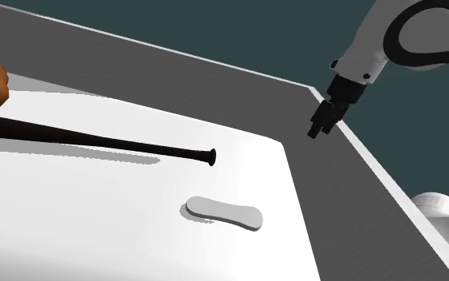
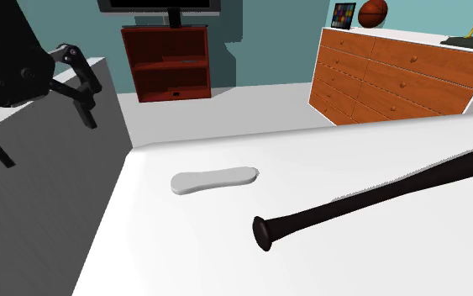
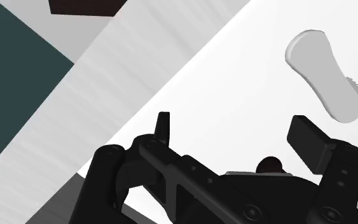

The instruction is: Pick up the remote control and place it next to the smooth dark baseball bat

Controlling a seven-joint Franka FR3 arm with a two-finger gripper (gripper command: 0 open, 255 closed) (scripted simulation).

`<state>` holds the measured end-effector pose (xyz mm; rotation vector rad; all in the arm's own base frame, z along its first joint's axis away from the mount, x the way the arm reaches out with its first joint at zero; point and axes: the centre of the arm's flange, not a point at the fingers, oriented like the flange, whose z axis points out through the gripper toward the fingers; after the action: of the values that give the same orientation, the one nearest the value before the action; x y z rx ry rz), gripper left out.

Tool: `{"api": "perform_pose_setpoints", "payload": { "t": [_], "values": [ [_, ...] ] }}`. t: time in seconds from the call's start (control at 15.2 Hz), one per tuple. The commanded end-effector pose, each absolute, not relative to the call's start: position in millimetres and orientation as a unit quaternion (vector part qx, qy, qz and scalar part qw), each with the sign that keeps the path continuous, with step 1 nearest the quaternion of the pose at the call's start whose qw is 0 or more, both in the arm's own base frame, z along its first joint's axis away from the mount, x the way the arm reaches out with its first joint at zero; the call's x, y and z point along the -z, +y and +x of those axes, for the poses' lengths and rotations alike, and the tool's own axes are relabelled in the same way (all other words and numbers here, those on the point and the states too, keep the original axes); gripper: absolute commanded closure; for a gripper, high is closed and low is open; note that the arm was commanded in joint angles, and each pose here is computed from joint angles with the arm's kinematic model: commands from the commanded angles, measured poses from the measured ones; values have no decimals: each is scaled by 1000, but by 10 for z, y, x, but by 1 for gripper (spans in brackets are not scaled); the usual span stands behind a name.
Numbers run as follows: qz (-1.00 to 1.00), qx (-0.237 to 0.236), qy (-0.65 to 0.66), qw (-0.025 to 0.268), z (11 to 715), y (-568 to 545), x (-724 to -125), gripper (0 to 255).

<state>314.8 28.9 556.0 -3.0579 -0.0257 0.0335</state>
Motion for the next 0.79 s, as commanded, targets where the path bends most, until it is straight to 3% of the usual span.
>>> {"api": "perform_pose_setpoints", "payload": {
  "t": [0.0,0.73],
  "values": [
    [-999,-11,-8,42,3148,289,-5560,0],
    [-984,-6,-178,18,3507,1515,-4762,0]
  ]
}}
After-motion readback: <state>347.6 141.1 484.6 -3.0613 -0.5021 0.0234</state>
